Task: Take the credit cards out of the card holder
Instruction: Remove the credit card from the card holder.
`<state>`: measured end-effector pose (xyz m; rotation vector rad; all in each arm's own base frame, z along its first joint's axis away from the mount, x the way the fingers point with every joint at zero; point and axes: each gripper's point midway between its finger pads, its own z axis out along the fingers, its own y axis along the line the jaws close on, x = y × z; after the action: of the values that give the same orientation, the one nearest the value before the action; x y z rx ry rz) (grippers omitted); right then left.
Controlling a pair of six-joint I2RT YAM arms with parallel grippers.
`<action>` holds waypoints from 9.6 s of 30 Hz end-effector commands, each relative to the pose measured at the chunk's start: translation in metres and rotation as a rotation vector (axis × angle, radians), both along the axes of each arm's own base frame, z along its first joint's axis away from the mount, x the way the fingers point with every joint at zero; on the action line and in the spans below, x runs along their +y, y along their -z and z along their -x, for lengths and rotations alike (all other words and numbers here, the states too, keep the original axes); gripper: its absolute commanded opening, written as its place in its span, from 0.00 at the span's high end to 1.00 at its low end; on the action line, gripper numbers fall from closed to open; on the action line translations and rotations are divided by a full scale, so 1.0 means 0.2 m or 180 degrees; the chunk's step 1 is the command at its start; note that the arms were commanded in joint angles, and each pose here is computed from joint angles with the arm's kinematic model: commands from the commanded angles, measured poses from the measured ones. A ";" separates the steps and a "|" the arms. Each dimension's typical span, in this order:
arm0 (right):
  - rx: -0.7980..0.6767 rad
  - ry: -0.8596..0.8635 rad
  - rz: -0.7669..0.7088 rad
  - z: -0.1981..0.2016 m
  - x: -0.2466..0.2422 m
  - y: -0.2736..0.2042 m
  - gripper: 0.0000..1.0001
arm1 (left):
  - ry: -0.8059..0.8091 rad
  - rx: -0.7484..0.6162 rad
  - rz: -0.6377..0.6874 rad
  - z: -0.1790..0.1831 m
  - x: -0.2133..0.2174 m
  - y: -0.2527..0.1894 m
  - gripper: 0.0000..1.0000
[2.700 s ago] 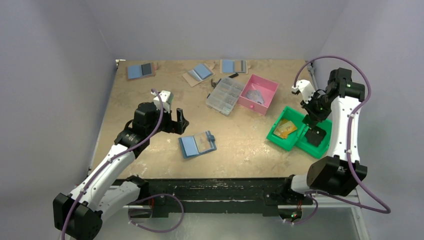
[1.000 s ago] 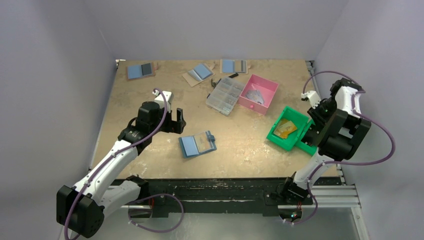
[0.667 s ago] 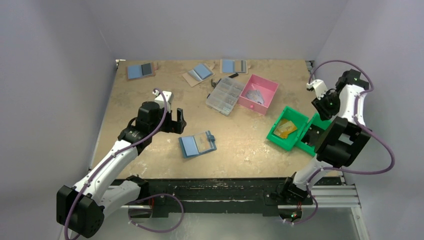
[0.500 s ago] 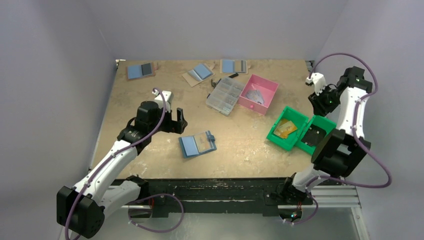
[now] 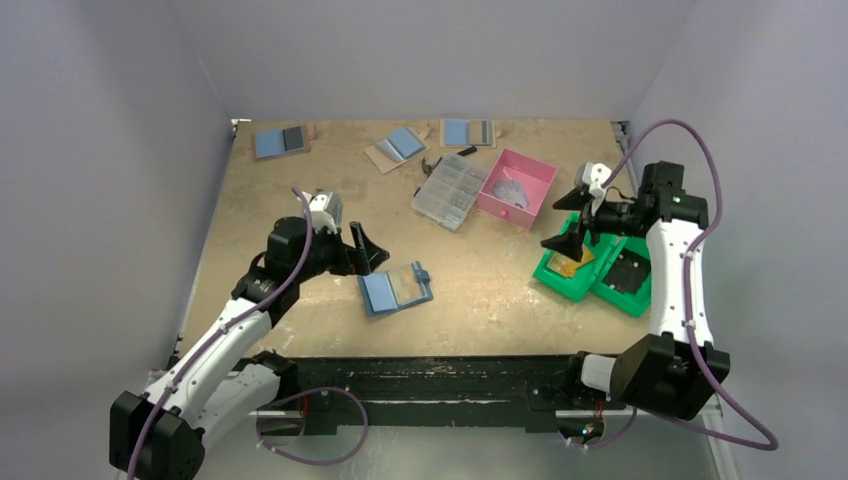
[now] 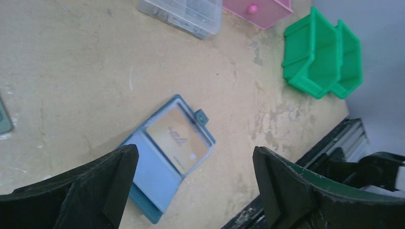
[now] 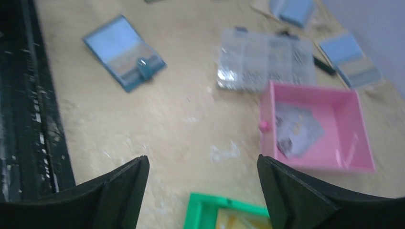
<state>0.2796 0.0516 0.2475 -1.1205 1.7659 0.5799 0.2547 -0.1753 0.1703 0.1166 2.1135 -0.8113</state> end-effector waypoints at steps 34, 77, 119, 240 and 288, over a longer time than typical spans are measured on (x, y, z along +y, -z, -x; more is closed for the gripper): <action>0.1080 -0.0544 -0.2195 0.15 0.33 0.01 0.01 | 0.0251 0.0222 0.1835 0.27 -0.17 -0.29 0.01; 0.1258 -0.0252 -0.0753 0.01 0.98 0.32 0.01 | -0.0300 0.0759 0.0674 0.09 -0.28 0.16 0.18; 0.1705 -0.0002 -0.0745 0.00 1.00 0.53 0.17 | -0.0986 0.1319 -0.1250 0.02 -0.49 0.54 0.47; 0.2675 0.0155 -0.0103 0.09 1.36 0.98 0.35 | -0.0831 0.1492 -0.0460 0.19 -0.15 0.89 1.00; 0.3329 -0.0294 -0.0441 0.25 1.45 0.96 0.63 | -0.0470 0.1531 0.0183 0.26 -0.27 0.85 0.96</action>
<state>0.2506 0.3290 0.0462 -0.7735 2.5071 1.3546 0.2339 -0.2308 0.0242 -0.3216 2.3762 -0.8481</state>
